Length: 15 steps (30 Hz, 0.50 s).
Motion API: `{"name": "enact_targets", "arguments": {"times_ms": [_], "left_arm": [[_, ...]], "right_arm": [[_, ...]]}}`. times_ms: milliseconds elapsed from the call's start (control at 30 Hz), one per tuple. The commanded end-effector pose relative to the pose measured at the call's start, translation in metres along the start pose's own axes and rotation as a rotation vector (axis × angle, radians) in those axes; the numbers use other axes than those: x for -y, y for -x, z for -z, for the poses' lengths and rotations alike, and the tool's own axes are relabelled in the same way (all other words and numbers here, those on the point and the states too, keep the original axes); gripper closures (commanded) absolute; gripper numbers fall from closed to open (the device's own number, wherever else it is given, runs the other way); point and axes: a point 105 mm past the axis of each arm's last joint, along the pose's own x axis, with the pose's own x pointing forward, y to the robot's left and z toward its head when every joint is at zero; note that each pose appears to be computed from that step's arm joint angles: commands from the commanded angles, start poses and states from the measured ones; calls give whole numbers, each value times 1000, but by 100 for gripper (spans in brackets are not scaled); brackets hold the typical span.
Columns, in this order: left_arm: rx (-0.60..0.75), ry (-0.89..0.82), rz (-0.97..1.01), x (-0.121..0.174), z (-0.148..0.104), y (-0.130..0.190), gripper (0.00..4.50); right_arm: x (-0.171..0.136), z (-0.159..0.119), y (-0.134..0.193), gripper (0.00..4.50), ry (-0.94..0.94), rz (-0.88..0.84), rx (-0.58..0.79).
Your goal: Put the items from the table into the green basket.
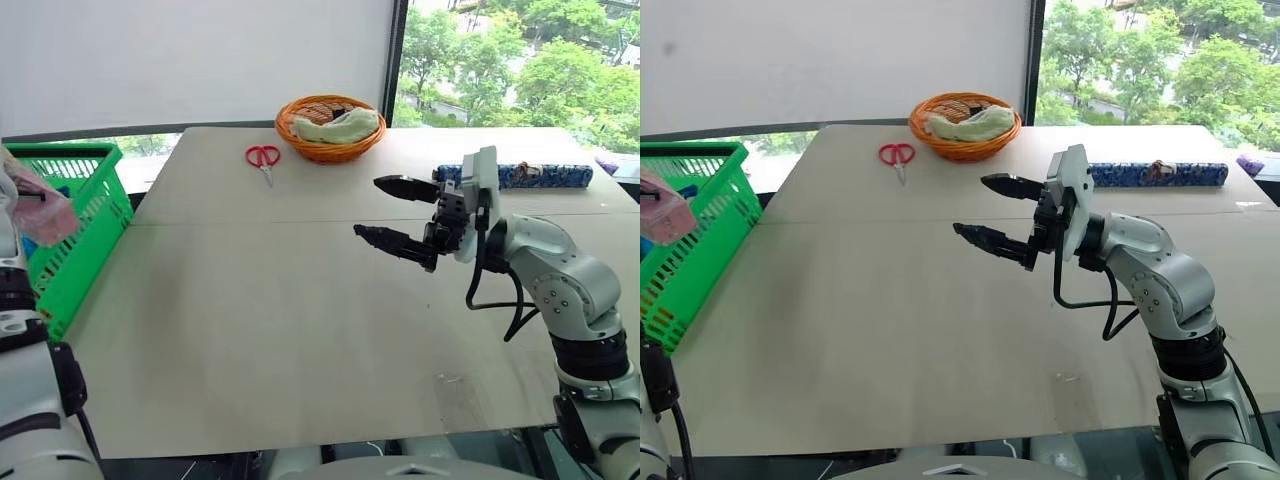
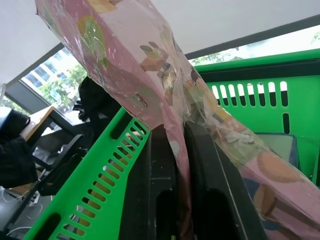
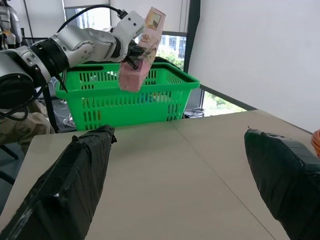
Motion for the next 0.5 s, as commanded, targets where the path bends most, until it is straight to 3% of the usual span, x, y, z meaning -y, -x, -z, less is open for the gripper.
{"name": "enact_targets", "arguments": {"times_ms": [33,200,233,367,500], "left_arm": [[-20,-20,-67,-17,7,-1,278],[-38,-13,-96,-23,14,-1,30],[-34,-14,-91,-22,14,-1,9],[42,49,-35,-10,-2,0,9],[353,253,175,24,-64,16,9]], "right_arm": [[-6,-13,-3,0,39,-20,40],[-6,-10,-1,0,38,-21,32],[-5,-10,-1,0,39,-20,30],[-3,-8,0,0,41,-19,25],[-1,-7,2,0,41,-11,23]]}}
